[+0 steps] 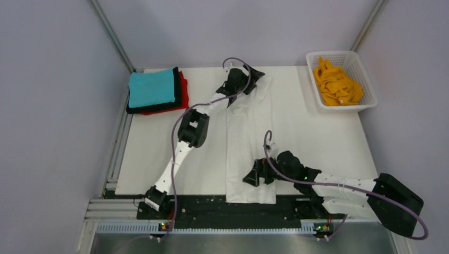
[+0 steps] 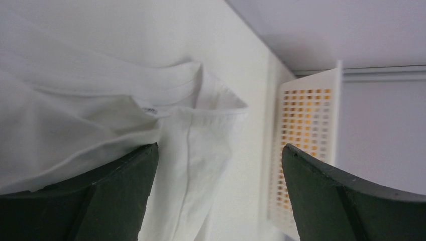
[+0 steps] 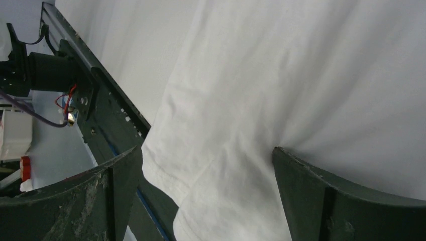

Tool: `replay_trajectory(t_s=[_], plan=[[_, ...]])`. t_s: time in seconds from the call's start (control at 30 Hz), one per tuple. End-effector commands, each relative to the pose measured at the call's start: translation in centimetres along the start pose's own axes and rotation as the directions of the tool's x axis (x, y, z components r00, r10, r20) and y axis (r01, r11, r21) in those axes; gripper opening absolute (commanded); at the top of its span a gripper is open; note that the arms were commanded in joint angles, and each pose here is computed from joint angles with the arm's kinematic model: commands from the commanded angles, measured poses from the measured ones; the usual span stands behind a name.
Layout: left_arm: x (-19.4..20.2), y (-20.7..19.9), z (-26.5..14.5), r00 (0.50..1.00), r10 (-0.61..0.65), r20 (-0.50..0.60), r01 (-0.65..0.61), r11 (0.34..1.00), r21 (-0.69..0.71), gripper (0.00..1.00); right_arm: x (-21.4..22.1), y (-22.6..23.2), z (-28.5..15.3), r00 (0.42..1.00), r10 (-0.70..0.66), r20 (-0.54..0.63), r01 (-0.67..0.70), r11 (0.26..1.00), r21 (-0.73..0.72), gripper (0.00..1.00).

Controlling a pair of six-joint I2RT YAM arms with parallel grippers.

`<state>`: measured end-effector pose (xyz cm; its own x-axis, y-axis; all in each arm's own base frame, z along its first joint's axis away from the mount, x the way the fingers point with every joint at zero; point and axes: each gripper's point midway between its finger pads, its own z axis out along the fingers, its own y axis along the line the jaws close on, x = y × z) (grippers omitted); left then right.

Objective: Fold and stack the t-shirts
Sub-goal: Rotate the tshirt 90 degrees

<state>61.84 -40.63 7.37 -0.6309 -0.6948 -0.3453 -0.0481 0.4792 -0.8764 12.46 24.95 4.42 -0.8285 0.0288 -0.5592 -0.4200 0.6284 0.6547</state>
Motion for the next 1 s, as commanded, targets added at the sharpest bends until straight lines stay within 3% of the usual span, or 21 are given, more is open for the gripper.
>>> replay_trajectory(t_s=[0.0,0.1,0.23,0.37,0.57,0.73,0.87,0.97], plan=[[2.9,2.5,3.2,0.974,-0.218,-0.067,0.224,0.97,0.096,0.99,0.0,3.1,1.3,0.998,-0.067,0.003,0.067,0.992,-0.11,0.99],[2.1,4.8,3.5,0.974,-0.226,-0.013,0.226,0.974,0.026,0.99,0.2,2.0,1.4,0.998,-0.065,-0.01,0.064,0.997,-0.046,0.99],[-1.0,3.2,2.7,0.982,-0.185,0.045,0.182,0.981,0.072,0.99,-1.2,2.3,0.4,0.992,-0.113,0.055,0.115,0.993,-0.039,0.99],[-2.4,-0.4,2.1,0.987,-0.159,0.029,0.15,0.968,0.203,0.98,-5.7,4.1,-1.8,0.947,-0.15,0.284,0.171,0.984,-0.054,0.99],[-4.0,-10.5,-3.3,0.991,0.132,0.008,-0.127,0.934,0.335,0.98,-9.2,5.1,-6.0,0.866,-0.065,0.496,0.122,0.989,-0.083,0.99],[-2.8,-17.5,-13.8,0.911,0.402,-0.094,-0.35,0.873,0.34,0.98,-8.7,4.1,-8.4,0.915,-0.135,0.381,0.117,0.991,0.07,0.99],[-0.7,-13.1,-22.1,0.838,0.526,-0.148,-0.521,0.851,0.075,0.98,-6.3,1.8,-8.1,0.976,-0.106,0.189,0.062,0.972,0.227,0.97],[1.2,-8.4,-28.7,0.835,0.53,-0.151,-0.546,0.833,-0.094,0.99,-3.1,1.1,-7.1,0.997,-0.074,-0.007,0.074,0.965,0.253,0.96]])
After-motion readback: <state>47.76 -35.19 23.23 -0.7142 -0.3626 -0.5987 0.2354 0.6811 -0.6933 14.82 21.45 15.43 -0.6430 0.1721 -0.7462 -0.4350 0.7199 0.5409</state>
